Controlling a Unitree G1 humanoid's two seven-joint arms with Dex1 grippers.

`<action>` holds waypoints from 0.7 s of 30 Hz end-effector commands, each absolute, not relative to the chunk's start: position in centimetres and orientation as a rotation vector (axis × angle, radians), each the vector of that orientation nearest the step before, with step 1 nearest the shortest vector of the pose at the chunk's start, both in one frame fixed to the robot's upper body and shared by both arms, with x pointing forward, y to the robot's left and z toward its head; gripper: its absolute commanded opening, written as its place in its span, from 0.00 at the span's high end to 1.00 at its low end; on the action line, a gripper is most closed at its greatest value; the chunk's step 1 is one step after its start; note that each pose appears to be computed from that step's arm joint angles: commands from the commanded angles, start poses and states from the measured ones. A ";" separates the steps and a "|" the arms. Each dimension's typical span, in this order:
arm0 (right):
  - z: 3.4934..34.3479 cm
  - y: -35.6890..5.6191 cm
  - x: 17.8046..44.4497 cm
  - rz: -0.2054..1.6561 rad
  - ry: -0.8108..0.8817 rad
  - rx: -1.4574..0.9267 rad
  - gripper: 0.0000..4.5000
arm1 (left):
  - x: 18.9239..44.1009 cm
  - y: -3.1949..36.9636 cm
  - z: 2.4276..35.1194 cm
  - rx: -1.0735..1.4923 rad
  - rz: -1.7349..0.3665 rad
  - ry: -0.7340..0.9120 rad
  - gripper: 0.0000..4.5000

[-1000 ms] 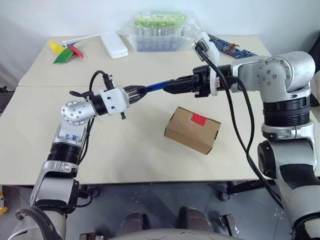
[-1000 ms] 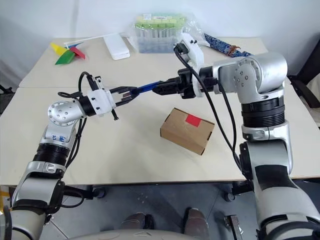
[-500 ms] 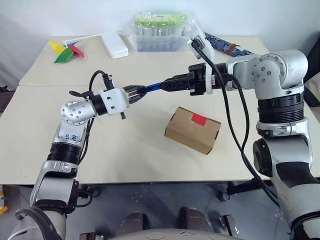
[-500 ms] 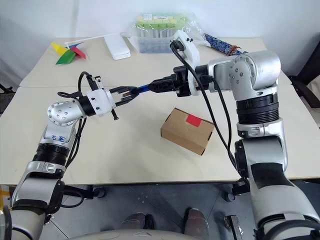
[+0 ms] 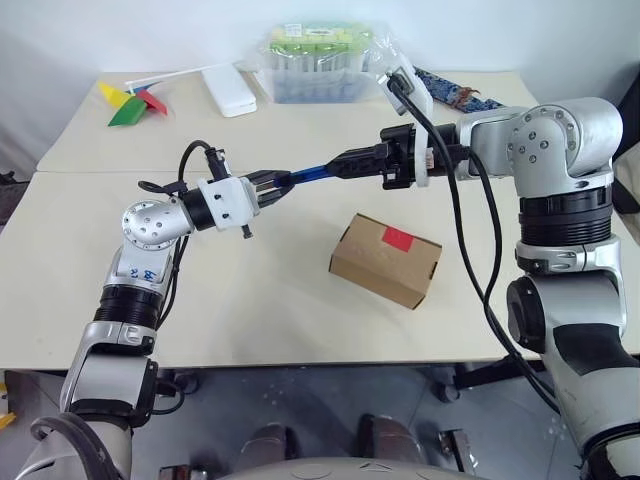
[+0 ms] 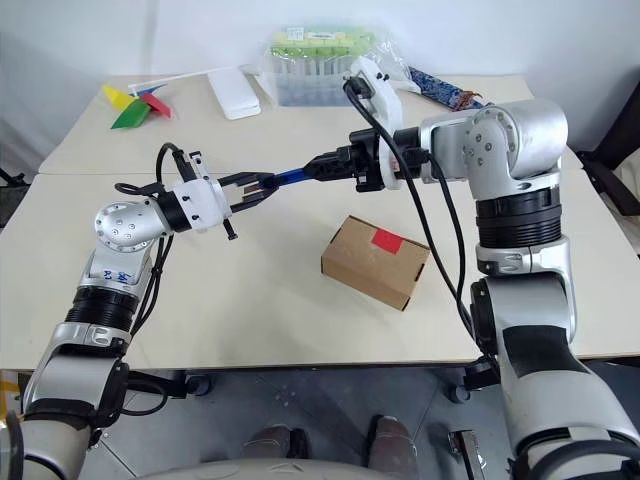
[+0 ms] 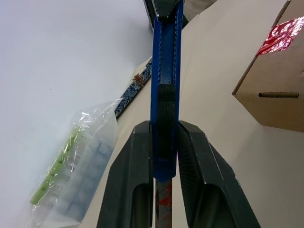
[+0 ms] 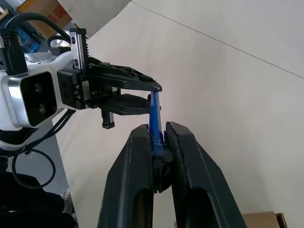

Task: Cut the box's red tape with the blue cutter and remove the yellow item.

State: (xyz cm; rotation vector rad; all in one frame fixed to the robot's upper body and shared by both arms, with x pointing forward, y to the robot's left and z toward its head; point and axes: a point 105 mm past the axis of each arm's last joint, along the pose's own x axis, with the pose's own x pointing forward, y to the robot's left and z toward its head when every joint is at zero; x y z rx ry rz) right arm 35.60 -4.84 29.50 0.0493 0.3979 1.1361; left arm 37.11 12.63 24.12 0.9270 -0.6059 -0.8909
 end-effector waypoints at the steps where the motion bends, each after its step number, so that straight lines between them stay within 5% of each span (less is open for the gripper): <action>1: 30.8 -4.1 34.5 1.197 0.344 0.021 0.97 | 37.4 13.1 25.4 0.903 -0.860 -0.612 0.83; 13: 32.9 -6.1 34.3 1.119 0.280 -0.016 0.97 | 37.9 18.2 26.0 0.713 -0.833 -0.436 0.02; 21: 33.2 -9.2 33.9 0.989 0.265 -0.075 0.97 | 36.6 20.3 25.9 0.469 -0.919 -0.328 0.00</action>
